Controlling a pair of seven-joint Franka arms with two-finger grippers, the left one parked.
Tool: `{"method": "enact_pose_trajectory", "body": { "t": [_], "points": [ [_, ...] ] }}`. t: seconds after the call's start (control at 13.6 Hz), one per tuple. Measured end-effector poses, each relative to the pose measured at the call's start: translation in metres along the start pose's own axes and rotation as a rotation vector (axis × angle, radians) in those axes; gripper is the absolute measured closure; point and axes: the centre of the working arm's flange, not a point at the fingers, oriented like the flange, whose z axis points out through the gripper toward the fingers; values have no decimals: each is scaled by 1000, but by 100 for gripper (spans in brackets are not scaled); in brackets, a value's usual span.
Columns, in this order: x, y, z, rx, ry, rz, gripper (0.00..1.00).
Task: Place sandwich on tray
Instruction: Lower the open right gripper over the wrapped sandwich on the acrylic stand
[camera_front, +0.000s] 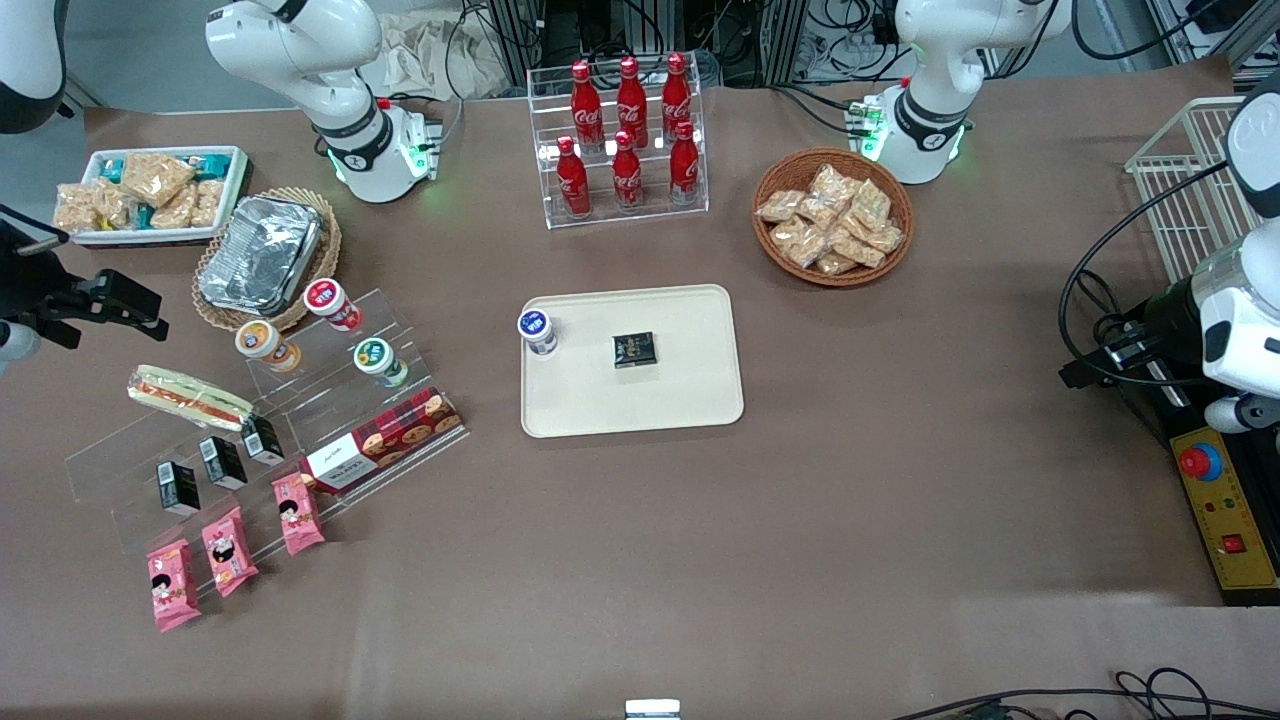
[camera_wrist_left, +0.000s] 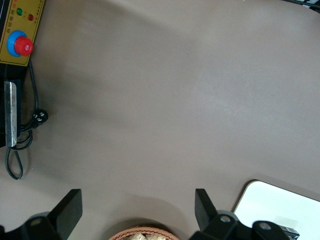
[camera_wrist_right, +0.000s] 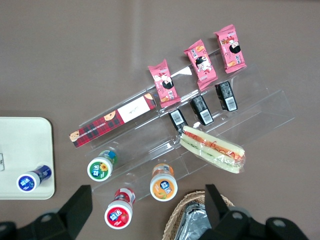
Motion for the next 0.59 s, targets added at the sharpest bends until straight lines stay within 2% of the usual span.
{"method": "enact_pose_trajectory", "body": {
  "t": [0.44,0.59],
  "points": [
    [-2,0,4,2,-20,-1,0],
    [-3,-1,8,4,-38,-36,0]
  ]
}}
